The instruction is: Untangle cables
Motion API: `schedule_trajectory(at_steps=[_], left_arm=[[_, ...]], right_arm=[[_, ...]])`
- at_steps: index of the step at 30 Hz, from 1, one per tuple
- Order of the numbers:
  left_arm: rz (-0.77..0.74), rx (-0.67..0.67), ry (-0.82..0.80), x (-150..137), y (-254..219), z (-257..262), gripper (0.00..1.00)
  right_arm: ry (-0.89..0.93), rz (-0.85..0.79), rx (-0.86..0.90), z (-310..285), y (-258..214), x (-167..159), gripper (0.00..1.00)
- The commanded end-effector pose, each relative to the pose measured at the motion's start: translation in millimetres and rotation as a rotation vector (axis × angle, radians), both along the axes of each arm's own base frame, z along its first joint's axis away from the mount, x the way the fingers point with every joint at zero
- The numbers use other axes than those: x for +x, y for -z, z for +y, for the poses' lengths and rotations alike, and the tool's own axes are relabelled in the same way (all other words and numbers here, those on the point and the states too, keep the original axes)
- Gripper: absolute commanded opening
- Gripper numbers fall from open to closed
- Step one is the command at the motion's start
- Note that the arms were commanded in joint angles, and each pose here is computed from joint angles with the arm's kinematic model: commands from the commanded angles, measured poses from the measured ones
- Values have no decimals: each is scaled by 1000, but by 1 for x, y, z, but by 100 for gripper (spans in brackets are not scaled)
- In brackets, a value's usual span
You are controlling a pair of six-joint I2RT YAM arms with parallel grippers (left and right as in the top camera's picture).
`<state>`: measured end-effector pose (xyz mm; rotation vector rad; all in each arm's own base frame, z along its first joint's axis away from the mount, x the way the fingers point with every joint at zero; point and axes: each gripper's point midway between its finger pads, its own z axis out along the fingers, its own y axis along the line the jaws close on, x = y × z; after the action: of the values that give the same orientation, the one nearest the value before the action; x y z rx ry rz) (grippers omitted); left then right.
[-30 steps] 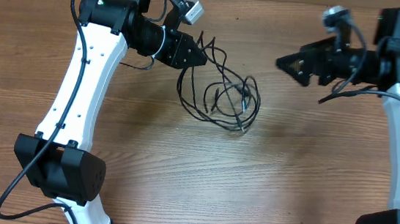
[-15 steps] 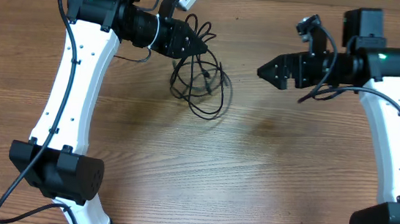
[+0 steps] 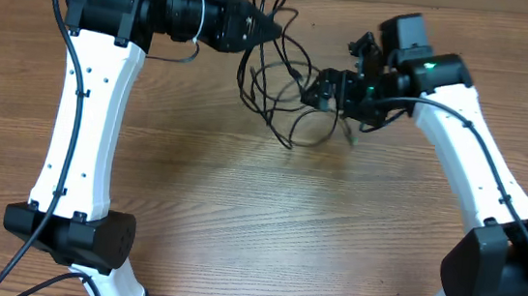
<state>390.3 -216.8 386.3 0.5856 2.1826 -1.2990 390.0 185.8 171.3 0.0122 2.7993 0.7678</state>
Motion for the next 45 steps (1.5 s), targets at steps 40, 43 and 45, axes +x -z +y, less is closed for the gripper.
schedule_trajectory(at_steps=[40, 43, 45], left_arm=[[443, 489, -767, 16, 117, 101, 16], [513, 511, -766, 11, 147, 95, 24], [538, 529, -755, 8, 164, 91, 30]], right_arm=[[317, 77, -326, -48, 47, 0, 100], [314, 77, -332, -49, 47, 0, 100], [313, 74, -335, -49, 47, 0, 100]])
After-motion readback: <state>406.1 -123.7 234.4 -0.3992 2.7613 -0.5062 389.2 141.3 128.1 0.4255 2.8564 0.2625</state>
